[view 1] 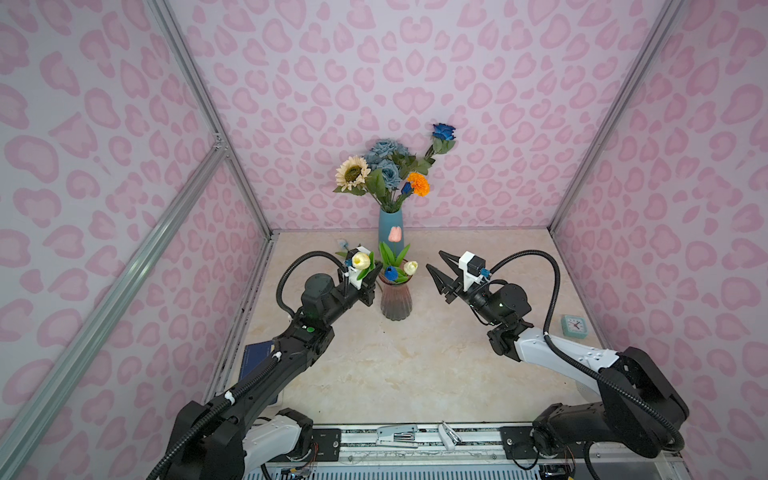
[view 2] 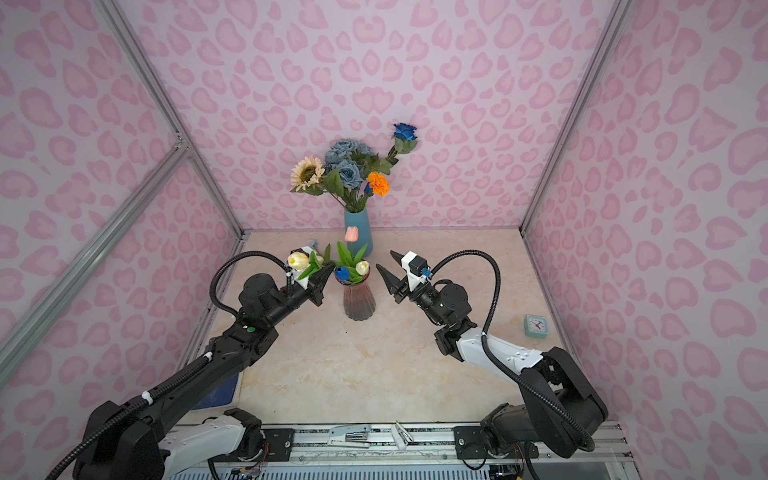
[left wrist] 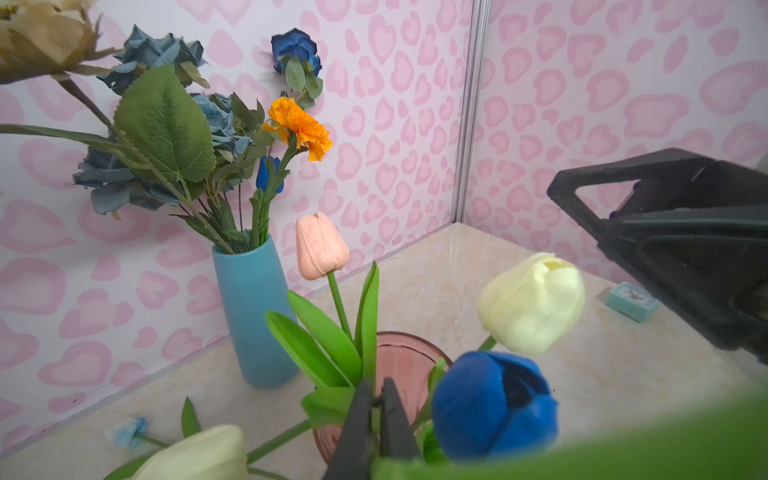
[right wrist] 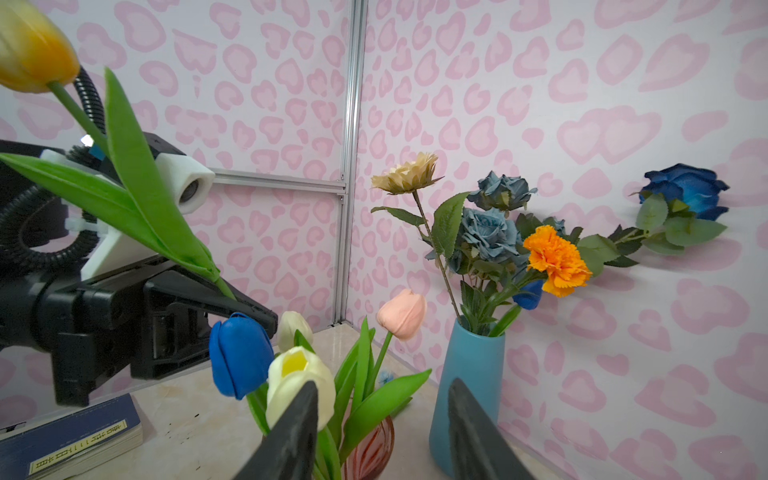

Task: Arrange the flowers into the vase
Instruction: 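Lower the yellow tulip stem into the pink vase with the left gripper, then open the left gripper and draw it back toward the pale blue tulip, then lower the left gripper onto the pale blue tulip stem and close, then lift the pale blue tulip upright with the left gripper, then carry the pale blue tulip over the pink vase with the left gripper, then lower the pale blue tulip stem into the pink vase with the left gripper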

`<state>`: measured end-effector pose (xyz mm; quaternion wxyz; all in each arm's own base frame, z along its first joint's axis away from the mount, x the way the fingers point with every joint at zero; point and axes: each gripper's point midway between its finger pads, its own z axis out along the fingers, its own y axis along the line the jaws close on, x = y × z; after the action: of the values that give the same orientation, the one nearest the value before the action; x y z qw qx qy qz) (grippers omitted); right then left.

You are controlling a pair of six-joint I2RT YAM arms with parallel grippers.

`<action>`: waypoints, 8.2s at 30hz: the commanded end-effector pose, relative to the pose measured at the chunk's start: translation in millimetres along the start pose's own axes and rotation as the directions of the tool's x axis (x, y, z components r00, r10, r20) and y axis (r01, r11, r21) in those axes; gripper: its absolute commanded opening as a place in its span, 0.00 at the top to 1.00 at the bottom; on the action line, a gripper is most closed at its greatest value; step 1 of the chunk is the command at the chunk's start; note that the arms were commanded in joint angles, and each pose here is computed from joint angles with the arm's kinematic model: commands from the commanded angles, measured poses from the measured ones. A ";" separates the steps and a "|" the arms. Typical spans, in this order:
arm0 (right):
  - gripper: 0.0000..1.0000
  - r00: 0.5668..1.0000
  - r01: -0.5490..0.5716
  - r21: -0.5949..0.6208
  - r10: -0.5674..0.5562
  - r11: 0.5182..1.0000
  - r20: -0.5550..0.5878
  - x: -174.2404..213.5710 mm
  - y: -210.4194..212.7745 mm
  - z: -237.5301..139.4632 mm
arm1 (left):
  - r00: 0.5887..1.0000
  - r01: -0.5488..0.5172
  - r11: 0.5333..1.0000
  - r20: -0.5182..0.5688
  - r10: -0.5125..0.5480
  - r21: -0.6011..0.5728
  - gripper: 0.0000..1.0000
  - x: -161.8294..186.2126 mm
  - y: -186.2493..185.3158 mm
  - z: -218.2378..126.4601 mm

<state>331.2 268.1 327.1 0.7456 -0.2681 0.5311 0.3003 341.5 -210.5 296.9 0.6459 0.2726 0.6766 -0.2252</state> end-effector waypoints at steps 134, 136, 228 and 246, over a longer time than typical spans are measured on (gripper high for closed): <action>0.48 0.998 -0.009 0.031 0.007 0.999 0.067 -18.0 -24.1 -20.2 | 0.269 0.067 0.568 -0.533 -0.802 -0.820 0.97 274.8 179.0 62.2; 0.48 0.998 -0.010 0.034 0.007 0.999 0.066 -17.9 -24.8 -20.6 | 0.329 0.077 0.565 -0.514 -0.792 -0.821 0.97 254.8 184.1 55.0; 0.48 0.997 -0.009 -0.012 0.010 1.000 0.082 -25.9 -4.9 -6.4 | 0.900 0.101 0.995 0.427 -0.091 -0.001 0.97 -76.7 7.9 -11.6; 0.48 0.997 -0.009 -0.014 0.011 1.000 0.078 -21.9 -4.2 -4.0 | 0.900 0.134 0.991 0.417 -0.128 0.015 0.97 -65.2 12.4 6.6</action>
<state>327.9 259.6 345.9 0.7580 -0.2582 0.5071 0.3189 360.2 -211.5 343.0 0.7430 0.1728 0.5709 -0.3035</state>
